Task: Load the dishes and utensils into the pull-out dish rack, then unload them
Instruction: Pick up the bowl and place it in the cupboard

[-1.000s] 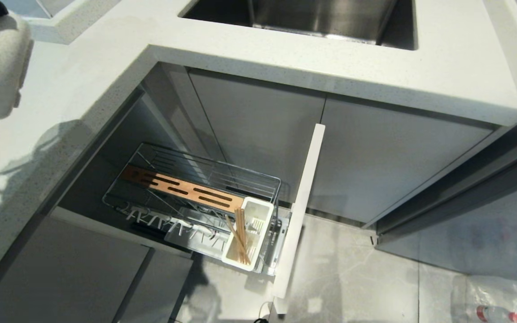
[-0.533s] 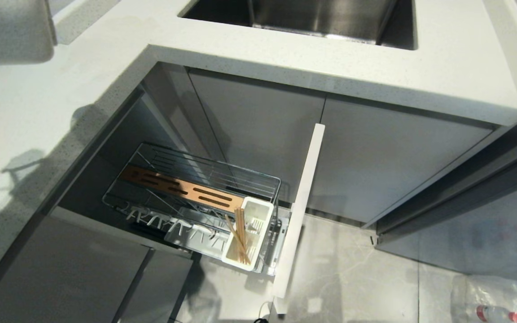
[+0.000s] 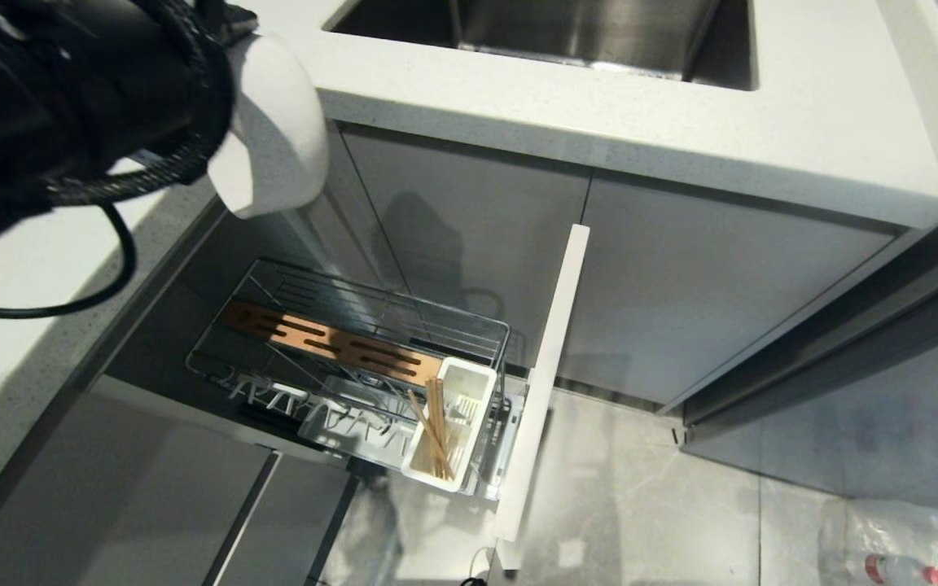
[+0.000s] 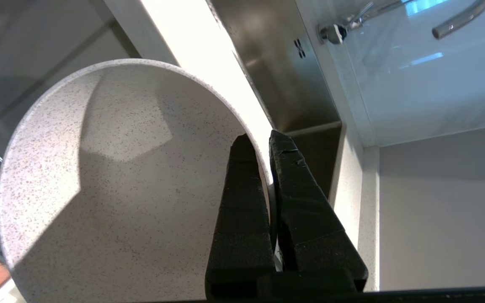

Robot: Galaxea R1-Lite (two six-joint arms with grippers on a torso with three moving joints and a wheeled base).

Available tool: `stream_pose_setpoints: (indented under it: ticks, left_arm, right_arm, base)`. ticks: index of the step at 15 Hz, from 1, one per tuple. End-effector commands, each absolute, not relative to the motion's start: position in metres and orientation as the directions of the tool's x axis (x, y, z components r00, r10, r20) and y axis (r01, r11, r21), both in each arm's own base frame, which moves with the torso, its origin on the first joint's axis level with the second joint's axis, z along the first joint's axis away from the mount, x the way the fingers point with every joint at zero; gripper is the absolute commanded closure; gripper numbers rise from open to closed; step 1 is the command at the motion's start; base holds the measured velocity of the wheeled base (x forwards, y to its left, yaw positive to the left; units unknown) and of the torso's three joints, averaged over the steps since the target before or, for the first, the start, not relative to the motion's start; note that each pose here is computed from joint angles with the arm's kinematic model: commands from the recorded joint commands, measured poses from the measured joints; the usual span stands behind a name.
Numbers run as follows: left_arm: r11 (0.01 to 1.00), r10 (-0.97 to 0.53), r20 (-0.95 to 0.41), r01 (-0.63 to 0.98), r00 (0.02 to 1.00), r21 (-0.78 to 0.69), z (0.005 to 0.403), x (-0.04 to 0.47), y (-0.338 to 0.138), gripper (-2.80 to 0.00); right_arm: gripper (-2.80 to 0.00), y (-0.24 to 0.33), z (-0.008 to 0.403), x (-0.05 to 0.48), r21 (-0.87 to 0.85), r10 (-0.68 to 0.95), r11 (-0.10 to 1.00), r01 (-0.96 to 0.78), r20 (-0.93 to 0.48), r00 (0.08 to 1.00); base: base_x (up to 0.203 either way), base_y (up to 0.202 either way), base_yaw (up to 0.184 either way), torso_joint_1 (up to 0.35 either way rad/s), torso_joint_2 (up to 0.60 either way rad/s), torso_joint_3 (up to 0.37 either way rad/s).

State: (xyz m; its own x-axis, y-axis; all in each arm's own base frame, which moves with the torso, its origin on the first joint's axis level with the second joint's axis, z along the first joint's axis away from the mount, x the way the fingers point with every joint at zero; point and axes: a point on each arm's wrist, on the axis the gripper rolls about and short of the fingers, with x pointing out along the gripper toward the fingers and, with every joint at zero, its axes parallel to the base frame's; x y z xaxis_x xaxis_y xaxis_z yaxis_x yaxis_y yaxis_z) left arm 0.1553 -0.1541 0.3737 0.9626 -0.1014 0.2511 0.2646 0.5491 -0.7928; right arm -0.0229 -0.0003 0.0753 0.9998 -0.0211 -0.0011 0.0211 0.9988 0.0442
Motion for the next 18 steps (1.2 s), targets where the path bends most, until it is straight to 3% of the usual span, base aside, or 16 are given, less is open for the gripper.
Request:
stream_pose_setpoints:
  ticks: [1, 9, 13, 18]
  left_arm:
    - [0.563, -0.112, 0.225, 0.248, 0.968, -0.788, 0.350, 0.172, -0.177, 0.00]
    - [0.557, -0.021, 0.270, 0.235, 0.963, -0.796, 0.274, 0.242, -0.179, 0.00]
    - [0.519, -0.010, 0.317, 0.276, 0.948, -0.809, 0.249, 0.257, -0.182, 0.00]
    - [0.552, 0.002, 0.301, 0.250, 0.954, -0.796, 0.199, 0.280, -0.194, 0.00]
  right_arm:
    - [0.00, 0.000, 0.075, -0.023, 0.044, -0.021, 0.999, 0.021, -0.003, 1.000]
    - [0.00, 0.000, 0.075, -0.023, 0.044, -0.021, 0.999, 0.021, -0.003, 1.000]
    - [0.00, 0.000, 0.075, -0.023, 0.044, -0.021, 0.999, 0.021, -0.003, 1.000]
    - [0.00, 0.000, 0.075, -0.023, 0.044, -0.021, 0.999, 0.022, -0.003, 1.000]
  base:
    - [0.000, 0.000, 0.000, 0.000, 0.00, 0.000]
    - [0.000, 0.000, 0.000, 0.000, 0.00, 0.000]
    - [0.000, 0.000, 0.000, 0.000, 0.00, 0.000]
    - [0.000, 0.000, 0.000, 0.000, 0.00, 0.000]
